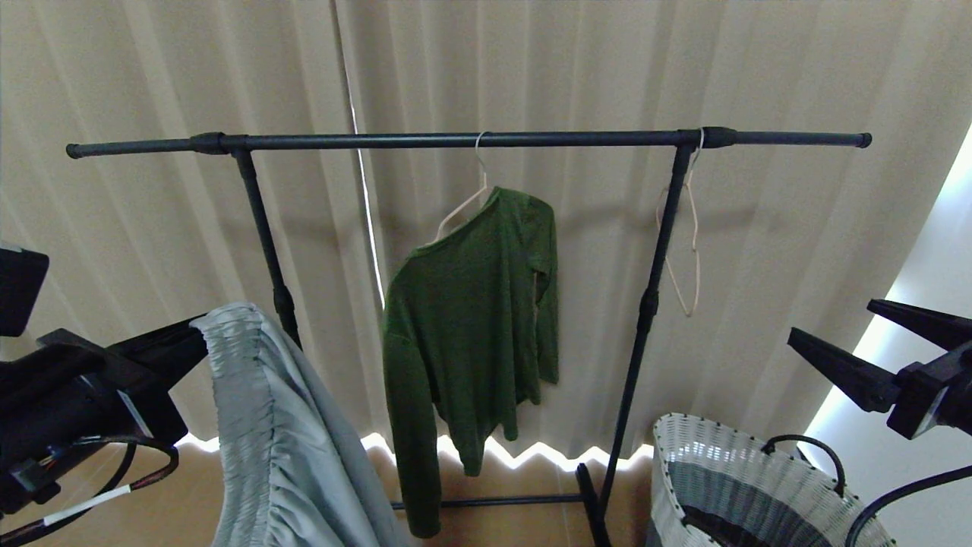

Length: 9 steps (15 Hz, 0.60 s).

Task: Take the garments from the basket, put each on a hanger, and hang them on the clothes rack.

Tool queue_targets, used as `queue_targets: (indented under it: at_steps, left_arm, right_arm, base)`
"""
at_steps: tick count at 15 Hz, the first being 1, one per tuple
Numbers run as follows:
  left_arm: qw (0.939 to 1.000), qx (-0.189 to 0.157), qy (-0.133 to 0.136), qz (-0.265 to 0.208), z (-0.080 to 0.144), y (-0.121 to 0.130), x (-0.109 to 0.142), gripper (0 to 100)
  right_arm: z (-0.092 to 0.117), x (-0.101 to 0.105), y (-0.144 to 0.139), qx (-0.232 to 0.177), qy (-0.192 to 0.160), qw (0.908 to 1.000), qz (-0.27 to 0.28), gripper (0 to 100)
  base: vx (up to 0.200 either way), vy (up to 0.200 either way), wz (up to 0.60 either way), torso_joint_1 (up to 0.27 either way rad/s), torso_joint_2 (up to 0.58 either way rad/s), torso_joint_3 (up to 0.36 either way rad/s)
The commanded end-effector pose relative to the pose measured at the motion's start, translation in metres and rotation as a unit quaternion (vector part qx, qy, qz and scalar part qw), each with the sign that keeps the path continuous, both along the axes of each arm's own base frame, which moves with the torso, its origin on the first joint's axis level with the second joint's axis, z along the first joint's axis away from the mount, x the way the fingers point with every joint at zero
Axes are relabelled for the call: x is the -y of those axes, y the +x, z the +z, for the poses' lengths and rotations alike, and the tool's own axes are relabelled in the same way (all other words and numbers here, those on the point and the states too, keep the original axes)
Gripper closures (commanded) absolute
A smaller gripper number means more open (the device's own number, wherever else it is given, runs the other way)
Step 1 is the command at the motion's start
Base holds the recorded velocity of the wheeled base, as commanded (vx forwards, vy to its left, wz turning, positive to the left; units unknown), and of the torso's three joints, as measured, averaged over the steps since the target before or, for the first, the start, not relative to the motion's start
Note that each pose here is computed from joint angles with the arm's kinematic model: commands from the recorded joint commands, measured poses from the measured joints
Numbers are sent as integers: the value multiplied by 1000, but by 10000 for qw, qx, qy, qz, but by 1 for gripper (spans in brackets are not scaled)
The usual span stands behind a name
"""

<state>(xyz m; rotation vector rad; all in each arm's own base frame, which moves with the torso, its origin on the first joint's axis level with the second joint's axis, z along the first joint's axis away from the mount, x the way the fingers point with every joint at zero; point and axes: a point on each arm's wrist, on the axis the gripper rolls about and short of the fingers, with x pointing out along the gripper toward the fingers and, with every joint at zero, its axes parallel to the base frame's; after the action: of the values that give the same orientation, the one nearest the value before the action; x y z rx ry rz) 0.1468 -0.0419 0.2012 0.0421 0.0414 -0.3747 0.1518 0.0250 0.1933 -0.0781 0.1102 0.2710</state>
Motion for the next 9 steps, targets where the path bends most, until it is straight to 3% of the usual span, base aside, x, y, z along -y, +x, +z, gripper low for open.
queue_targets:
  at_steps: [1, 4, 6, 9]
  left_arm:
    - [10000, 43, -7, 5, 1, -2, -1, 100]
    - [9997, 185, -19, 127, 3, -10, -7, 100]
    - [9994, 208, 197, 196, 0, -10, -9, 100]
    - [9993, 161, 309, 167, -5, -12, -9, 100]
  right_arm:
    - [1, 2, -2, 43, -62, 10000, -53, 0]
    - [1, 9, 1, 34, -65, 9995, -321, 0]
    - [-3, 10, 1, -50, -75, 9994, -328, 0]
    - [-8, 10, -1, -105, -271, 9991, -302, 0]
  base:
    - [0, 0, 0, 0, 0, 0]
    - [0, 0, 0, 0, 0, 0]
    - [0, 0, 0, 0, 0, 0]
    - [0, 0, 0, 0, 0, 0]
